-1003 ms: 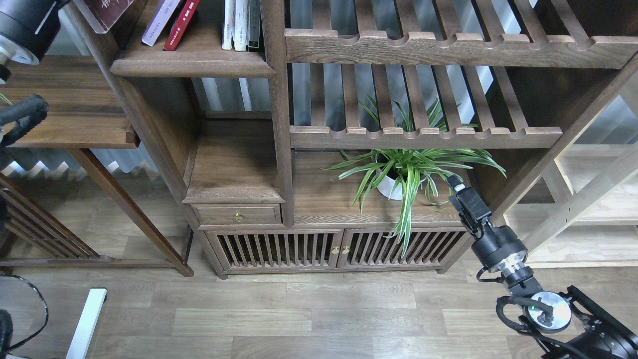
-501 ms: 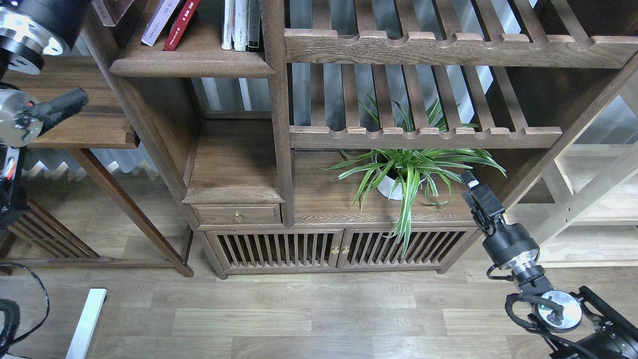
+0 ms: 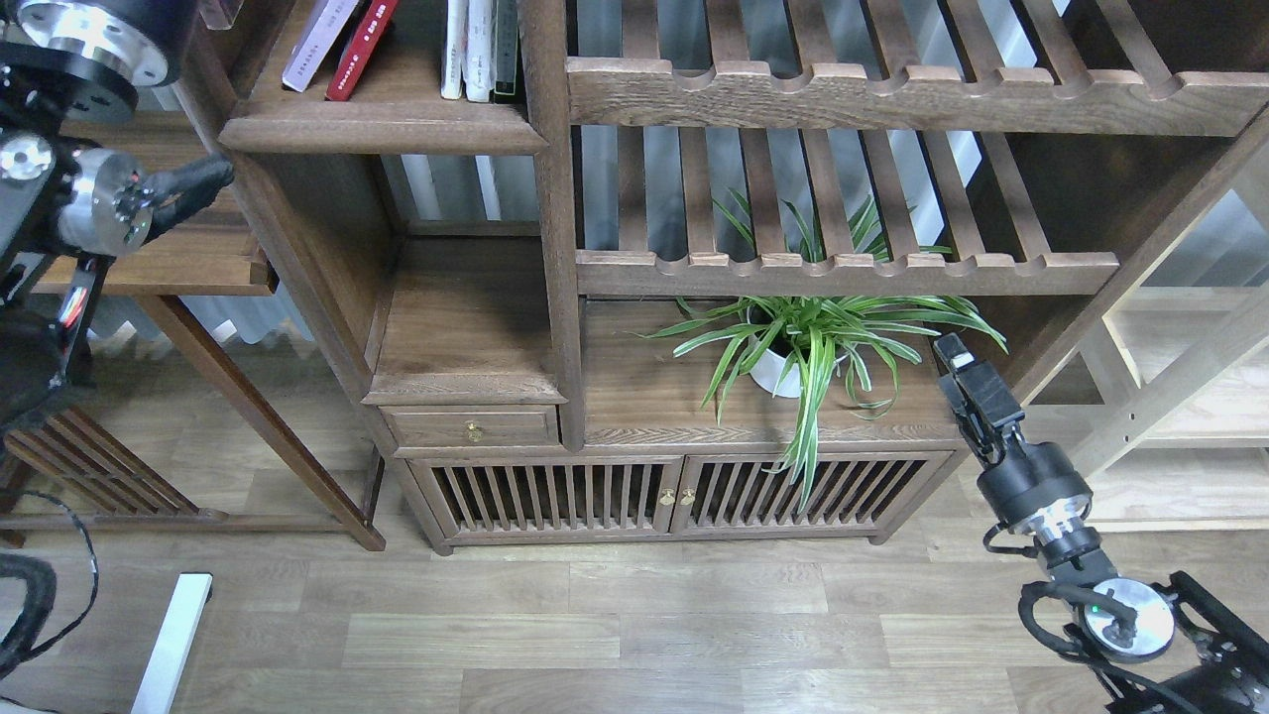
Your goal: Organize books on shelf
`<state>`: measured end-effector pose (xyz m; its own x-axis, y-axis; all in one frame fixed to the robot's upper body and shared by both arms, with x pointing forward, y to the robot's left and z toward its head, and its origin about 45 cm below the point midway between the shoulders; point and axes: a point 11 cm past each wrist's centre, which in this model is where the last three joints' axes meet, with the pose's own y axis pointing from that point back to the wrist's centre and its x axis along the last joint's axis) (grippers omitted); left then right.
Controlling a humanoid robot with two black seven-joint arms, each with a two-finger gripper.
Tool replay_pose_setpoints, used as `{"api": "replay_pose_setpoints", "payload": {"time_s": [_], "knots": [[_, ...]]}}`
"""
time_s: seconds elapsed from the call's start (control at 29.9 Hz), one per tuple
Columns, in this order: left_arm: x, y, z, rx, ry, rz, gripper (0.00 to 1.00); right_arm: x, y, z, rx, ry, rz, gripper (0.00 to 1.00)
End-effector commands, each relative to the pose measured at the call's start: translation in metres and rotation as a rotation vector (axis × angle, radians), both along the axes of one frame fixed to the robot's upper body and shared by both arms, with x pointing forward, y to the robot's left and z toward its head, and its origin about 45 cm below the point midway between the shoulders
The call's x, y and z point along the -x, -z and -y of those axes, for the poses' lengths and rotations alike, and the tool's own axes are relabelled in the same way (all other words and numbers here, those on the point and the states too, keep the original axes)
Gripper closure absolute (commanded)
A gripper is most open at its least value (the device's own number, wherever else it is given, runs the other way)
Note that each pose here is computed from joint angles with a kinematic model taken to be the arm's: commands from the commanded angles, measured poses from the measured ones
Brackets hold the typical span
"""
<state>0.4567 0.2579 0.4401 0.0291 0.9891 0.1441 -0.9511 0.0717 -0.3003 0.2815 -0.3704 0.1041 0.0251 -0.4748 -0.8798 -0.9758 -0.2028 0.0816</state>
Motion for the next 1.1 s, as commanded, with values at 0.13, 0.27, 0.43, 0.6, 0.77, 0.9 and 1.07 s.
{"api": "replay_pose_setpoints", "payload": {"time_s": [0.13,0.27,0.43,0.6,0.77,0.9,1.07], "knots": [[-0.021,0.008,0.015,-0.017,0.022,-0.018,0.97,0.01,0.006,0.008,0.001,0.025,-0.021,0.11],[-0.033,0.01,0.017,-0.034,0.011,-0.02,0.96,0.01,0.005,0.01,-0.007,0.035,-0.02,0.11],[-0.05,0.007,0.023,-0.045,0.005,-0.026,0.94,0.01,0.003,0.015,0.002,0.037,-0.02,0.13],[-0.063,0.007,0.026,-0.045,0.005,-0.04,0.94,0.01,0.002,0.016,0.001,0.04,-0.018,0.13],[-0.075,0.009,0.035,-0.042,0.011,-0.058,0.94,0.01,0.003,0.017,-0.003,0.045,-0.019,0.13],[-0.081,0.01,0.034,-0.043,0.006,-0.069,0.94,0.01,0.003,0.015,-0.008,0.043,-0.019,0.12],[-0.085,0.013,0.024,-0.057,0.007,-0.086,0.94,0.007,0.0,0.014,-0.013,0.043,-0.01,0.12]]}}
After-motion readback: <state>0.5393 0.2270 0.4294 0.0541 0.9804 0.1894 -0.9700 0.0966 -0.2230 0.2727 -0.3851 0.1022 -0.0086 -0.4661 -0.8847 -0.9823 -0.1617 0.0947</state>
